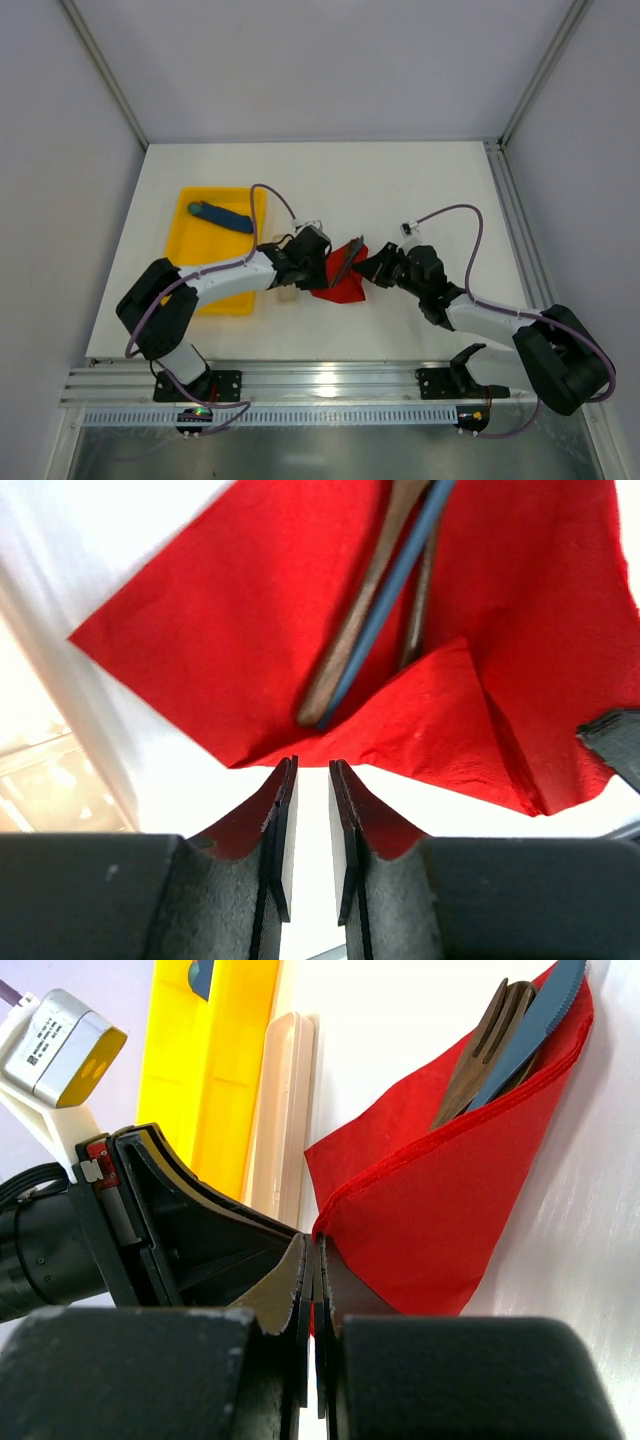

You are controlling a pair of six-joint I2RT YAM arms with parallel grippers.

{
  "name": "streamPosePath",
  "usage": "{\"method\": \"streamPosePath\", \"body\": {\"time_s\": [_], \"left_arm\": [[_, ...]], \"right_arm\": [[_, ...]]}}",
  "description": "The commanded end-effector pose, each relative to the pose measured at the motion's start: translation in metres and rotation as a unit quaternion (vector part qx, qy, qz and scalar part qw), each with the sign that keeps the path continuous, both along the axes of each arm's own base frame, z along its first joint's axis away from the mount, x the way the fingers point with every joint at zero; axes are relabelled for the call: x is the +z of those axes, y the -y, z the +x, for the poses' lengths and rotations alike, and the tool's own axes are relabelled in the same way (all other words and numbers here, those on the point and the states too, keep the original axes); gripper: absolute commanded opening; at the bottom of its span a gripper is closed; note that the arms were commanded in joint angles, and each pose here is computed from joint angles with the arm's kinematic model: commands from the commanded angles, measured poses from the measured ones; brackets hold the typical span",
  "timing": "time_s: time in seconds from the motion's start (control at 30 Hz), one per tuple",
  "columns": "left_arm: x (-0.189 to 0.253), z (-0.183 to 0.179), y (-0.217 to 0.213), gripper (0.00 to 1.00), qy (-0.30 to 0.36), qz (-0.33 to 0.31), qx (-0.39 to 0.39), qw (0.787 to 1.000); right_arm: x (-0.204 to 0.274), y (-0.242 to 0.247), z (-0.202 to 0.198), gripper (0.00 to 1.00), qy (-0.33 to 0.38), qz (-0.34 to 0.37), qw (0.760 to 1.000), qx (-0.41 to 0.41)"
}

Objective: Place the utensils on the paper napkin and roll it up
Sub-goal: Roll the napkin at the center of the board.

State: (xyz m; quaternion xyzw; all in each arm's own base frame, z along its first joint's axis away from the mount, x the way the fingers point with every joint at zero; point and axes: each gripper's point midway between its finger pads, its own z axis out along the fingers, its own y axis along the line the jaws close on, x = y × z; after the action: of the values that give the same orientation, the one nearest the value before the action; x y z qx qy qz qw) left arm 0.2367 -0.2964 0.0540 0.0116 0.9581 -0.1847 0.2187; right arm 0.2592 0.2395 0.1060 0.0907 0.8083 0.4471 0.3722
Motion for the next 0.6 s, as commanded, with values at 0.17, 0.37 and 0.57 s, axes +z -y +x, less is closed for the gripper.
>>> {"method": "streamPosePath", "body": {"time_s": [0.17,0.37,0.57], "left_arm": [[-0.009,-0.003,0.010,0.20,-0.002,-0.027,-0.010,1.000],[-0.024,-0.001,0.003,0.19,-0.010,-0.001,0.001,1.000],[-0.029,-0.001,0.000,0.19,-0.010,0.008,0.005,1.000]], "right_arm": [[0.025,-0.014,0.013,0.04,0.038,0.015,0.999,0.014],[0.023,-0.021,0.018,0.04,0.038,0.008,0.999,0.024],[0.018,-0.032,0.022,0.04,0.033,0.003,0.999,0.037]]}}
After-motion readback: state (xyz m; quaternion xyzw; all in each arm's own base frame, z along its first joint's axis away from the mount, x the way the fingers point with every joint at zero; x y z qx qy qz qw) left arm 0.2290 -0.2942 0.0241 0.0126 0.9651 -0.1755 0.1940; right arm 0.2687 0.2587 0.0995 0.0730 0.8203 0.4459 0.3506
